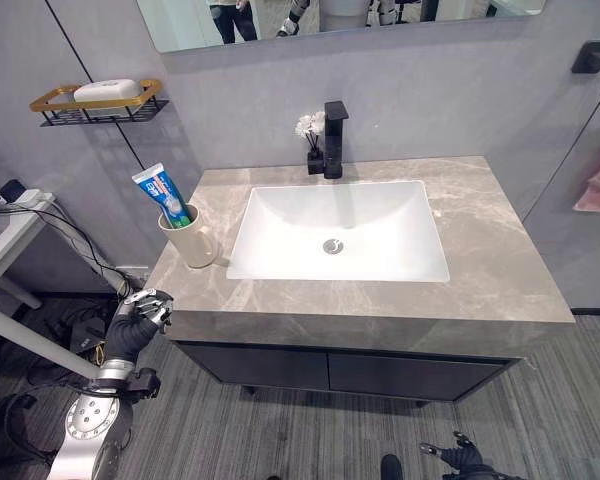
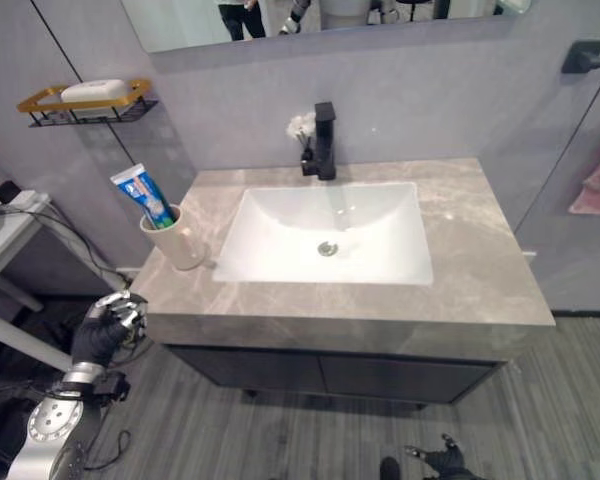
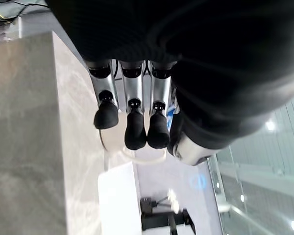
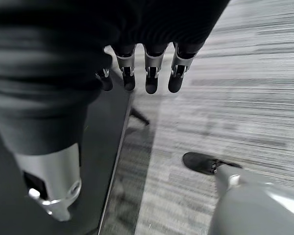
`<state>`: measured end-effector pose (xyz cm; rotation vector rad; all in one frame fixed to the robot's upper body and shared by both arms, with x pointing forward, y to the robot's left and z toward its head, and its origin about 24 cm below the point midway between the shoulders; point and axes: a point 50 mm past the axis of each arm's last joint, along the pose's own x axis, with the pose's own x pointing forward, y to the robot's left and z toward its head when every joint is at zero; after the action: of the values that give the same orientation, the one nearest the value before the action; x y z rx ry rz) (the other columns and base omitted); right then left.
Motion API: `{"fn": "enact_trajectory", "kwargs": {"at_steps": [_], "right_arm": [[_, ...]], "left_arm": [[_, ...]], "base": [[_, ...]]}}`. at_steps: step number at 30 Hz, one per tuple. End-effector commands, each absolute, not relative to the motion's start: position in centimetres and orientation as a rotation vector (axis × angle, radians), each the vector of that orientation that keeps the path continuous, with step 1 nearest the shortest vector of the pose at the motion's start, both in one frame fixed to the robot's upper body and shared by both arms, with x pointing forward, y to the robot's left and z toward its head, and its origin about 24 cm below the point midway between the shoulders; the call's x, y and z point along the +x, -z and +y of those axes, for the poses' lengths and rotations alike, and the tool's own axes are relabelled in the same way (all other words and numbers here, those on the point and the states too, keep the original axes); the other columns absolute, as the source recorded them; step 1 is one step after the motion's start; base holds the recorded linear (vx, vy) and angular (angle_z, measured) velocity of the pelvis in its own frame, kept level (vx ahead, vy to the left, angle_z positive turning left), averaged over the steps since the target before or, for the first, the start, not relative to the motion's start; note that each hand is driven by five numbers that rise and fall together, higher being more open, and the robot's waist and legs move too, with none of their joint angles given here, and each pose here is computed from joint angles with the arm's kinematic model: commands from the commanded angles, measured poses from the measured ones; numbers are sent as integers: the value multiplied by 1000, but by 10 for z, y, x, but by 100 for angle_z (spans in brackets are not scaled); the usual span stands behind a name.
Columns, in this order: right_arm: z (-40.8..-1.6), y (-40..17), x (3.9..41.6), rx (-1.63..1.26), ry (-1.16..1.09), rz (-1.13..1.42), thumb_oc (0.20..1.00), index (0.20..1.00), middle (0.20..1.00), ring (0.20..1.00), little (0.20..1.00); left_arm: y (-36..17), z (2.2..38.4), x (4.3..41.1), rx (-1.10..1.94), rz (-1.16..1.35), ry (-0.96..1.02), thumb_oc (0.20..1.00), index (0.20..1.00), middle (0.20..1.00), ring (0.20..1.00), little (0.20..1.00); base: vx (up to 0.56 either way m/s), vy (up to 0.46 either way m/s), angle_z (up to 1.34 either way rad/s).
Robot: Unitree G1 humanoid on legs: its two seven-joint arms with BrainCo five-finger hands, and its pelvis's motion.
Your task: Put brush and paste in cup on sink, flatten towel.
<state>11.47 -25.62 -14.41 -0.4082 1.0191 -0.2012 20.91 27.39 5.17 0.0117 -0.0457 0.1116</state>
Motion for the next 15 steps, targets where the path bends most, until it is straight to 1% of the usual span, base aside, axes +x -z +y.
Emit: {"fn": "enact_trajectory", "kwargs": {"at_steps": [1, 7, 12, 15], "right_arm": [[-250, 139, 139, -431, 181, 960, 1000, 1000, 1000, 1000, 1000], [-258, 141, 129, -428, 230, 1010, 1000, 1000, 1000, 1000, 1000], [-257, 138, 138, -459, 195, 980, 1000, 1000, 1000, 1000, 1000], [-255, 133, 147, -504, 161, 933, 1000, 1000, 1000, 1000, 1000]], "left_arm": [[-91, 288, 227, 16, -214, -158, 200, 200, 200, 200, 200], [-99, 291, 235, 22, -218, -150, 200, 200, 200, 200, 200], [-108, 292, 243, 15, -236, -139, 200, 200, 200, 200, 200], [-123, 293, 249, 43, -275, -130, 200, 200, 200, 200, 200]], "base": [[0, 0, 0], [0, 0, 0], [2, 8, 4], [14, 11, 17]]}}
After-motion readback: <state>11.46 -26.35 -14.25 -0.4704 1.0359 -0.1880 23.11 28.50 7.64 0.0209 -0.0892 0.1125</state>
